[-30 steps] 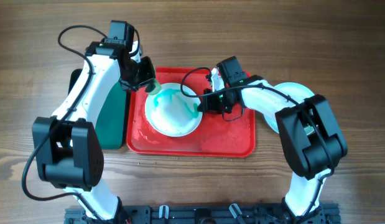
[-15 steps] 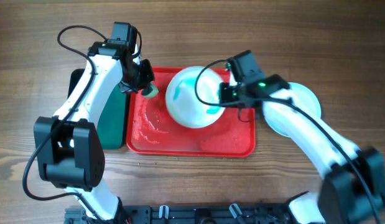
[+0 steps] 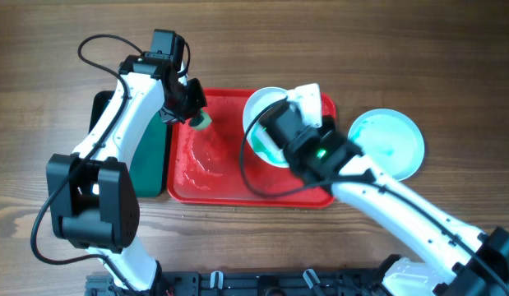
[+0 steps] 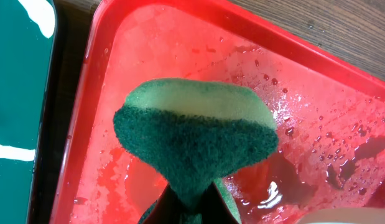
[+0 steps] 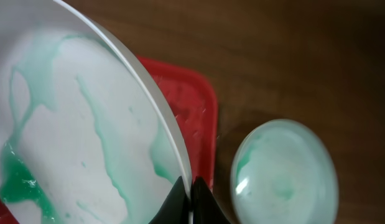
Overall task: Clean dirty plates on tray and stack at the side
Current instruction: 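Lift the sponge away with left gripper and raise the plate with right gripper, then carry the plate right and stack it on the plate pile, then lower the sponge into the green tray and open the left gripper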
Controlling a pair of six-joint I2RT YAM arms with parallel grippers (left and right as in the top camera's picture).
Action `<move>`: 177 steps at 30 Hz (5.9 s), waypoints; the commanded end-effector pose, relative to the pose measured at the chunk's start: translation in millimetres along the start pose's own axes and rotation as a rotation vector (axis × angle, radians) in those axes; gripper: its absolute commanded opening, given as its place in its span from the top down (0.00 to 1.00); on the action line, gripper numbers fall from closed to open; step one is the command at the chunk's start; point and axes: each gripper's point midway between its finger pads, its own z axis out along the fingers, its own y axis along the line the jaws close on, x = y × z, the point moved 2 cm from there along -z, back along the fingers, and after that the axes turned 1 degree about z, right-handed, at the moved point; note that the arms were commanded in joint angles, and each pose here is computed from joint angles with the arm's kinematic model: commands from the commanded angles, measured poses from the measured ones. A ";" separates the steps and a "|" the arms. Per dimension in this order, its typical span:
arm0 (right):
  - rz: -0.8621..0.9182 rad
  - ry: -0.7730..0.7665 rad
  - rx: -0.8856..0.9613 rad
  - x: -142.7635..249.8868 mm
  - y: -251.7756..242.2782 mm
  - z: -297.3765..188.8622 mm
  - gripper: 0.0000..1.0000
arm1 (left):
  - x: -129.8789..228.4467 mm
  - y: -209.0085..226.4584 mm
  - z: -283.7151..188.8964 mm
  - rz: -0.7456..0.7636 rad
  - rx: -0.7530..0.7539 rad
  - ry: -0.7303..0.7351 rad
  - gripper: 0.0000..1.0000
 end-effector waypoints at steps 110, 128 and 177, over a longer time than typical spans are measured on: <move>0.672 0.328 -0.357 47.0 -182.3 60.8 0.21 | -10.1 48.0 -80.5 0.124 -0.342 -0.115 0.96; 0.373 0.244 -0.527 7.0 -81.3 40.3 0.16 | -6.1 162.6 -20.2 0.062 -0.513 -0.075 0.96; 0.342 -0.314 -0.420 -57.8 -170.7 -146.5 0.00 | -9.5 93.2 -164.9 0.053 -0.372 -0.455 0.00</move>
